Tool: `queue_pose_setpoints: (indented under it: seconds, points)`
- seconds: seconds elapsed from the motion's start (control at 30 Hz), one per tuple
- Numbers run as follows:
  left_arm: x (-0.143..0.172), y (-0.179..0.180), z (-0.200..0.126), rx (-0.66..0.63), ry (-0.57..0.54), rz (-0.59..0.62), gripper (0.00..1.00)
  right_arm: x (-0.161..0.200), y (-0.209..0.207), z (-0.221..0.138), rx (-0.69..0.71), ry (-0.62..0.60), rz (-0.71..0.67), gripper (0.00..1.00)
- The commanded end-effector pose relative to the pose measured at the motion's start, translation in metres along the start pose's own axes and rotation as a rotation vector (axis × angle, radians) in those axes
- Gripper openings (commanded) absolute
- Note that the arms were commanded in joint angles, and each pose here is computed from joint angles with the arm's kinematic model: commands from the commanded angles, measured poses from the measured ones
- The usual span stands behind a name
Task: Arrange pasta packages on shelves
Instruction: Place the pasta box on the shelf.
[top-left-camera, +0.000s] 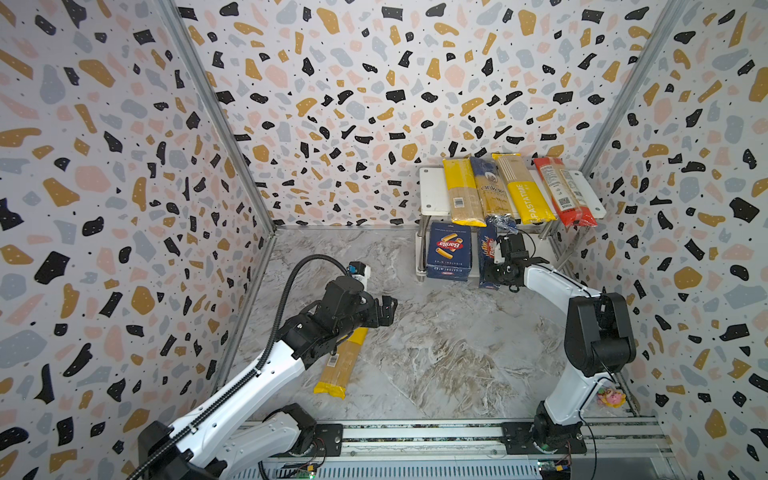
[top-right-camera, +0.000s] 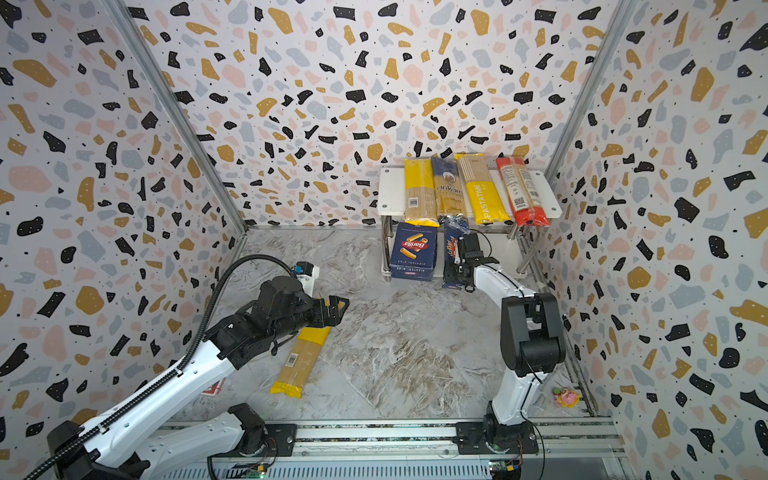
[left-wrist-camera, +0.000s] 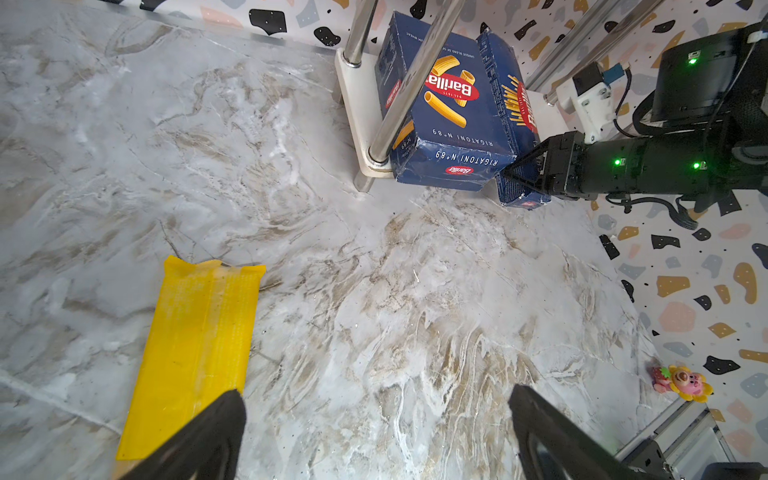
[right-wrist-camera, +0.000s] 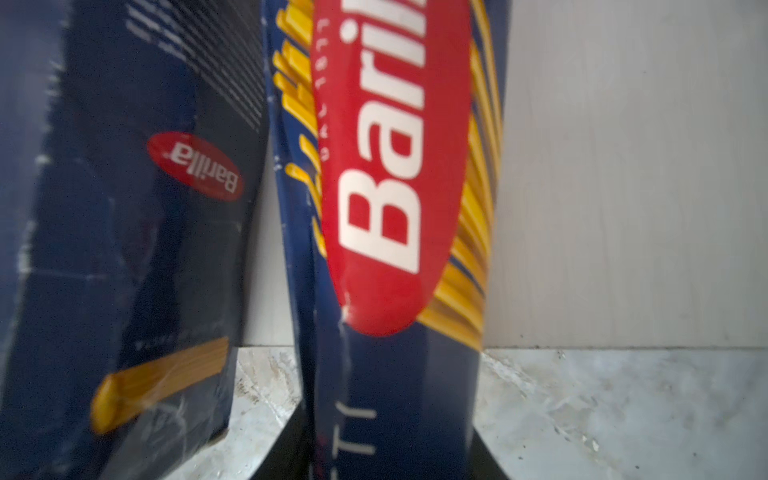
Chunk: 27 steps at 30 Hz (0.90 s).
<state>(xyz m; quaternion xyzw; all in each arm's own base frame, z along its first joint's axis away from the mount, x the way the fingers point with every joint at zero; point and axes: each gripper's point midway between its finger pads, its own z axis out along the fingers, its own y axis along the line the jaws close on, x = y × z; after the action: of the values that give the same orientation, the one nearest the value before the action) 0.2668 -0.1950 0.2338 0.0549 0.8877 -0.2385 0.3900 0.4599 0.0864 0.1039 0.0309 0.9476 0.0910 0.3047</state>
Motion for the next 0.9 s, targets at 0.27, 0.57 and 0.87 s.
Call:
queue_pose_setpoints:
  seconds: [0.27,0.57,0.87]
  points:
    - [0.003,0.004,0.013,0.008,0.006,-0.001,0.99,-0.065,0.018,-0.025,-0.073,-0.198,-0.038,0.7]
    - [0.02,0.039,0.018,-0.123,0.021,-0.026,0.99,-0.041,0.014,-0.052,-0.073,-0.181,-0.024,0.81]
    - [0.064,0.097,0.03,-0.281,0.101,-0.136,1.0,0.023,0.02,-0.102,-0.132,-0.139,0.001,0.83]
